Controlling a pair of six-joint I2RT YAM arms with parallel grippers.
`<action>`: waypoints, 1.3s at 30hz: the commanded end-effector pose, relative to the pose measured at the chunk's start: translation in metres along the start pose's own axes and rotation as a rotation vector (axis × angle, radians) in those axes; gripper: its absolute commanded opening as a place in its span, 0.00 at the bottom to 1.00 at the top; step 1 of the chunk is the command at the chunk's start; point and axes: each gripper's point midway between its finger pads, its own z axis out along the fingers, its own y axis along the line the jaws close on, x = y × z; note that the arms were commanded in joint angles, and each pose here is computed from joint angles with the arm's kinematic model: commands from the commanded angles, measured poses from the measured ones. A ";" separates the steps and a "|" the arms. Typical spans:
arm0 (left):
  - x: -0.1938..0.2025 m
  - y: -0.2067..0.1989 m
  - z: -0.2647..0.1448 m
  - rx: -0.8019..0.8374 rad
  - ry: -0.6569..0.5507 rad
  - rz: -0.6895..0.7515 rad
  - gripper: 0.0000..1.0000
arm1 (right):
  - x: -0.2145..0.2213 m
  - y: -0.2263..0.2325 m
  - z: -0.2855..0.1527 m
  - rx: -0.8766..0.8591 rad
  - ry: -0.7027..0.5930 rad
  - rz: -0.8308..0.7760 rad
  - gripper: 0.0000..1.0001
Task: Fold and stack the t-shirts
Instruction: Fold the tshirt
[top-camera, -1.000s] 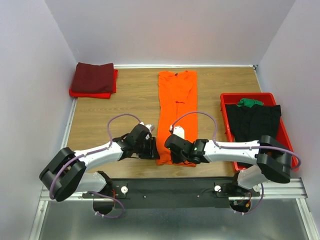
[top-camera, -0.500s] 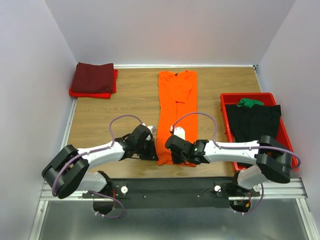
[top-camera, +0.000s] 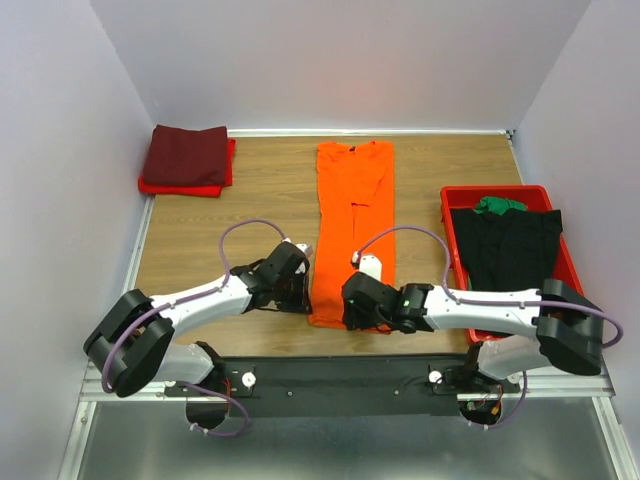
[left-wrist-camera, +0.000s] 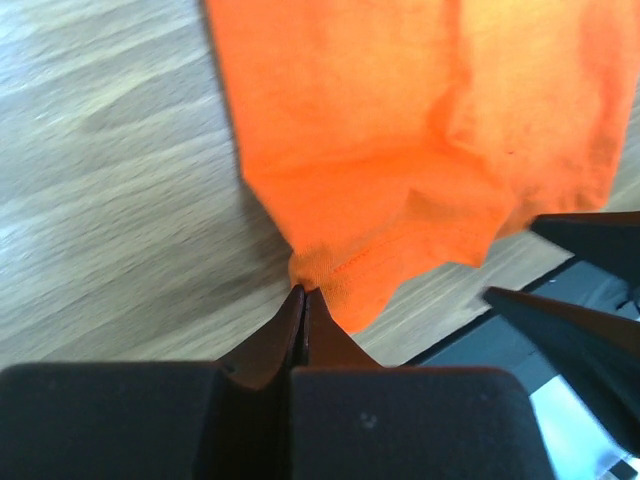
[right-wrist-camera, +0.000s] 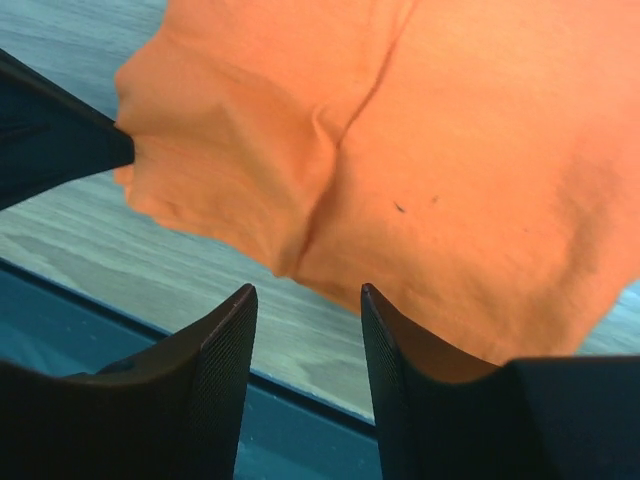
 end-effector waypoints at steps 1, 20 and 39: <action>0.003 0.010 -0.006 -0.070 0.021 0.015 0.00 | -0.008 -0.008 -0.010 0.018 -0.070 0.070 0.54; 0.013 0.015 -0.008 -0.110 0.107 0.041 0.00 | 0.023 -0.080 -0.025 0.278 -0.065 0.243 0.39; 0.016 0.015 -0.008 -0.116 0.124 0.071 0.00 | 0.032 -0.100 -0.034 0.350 -0.051 0.241 0.00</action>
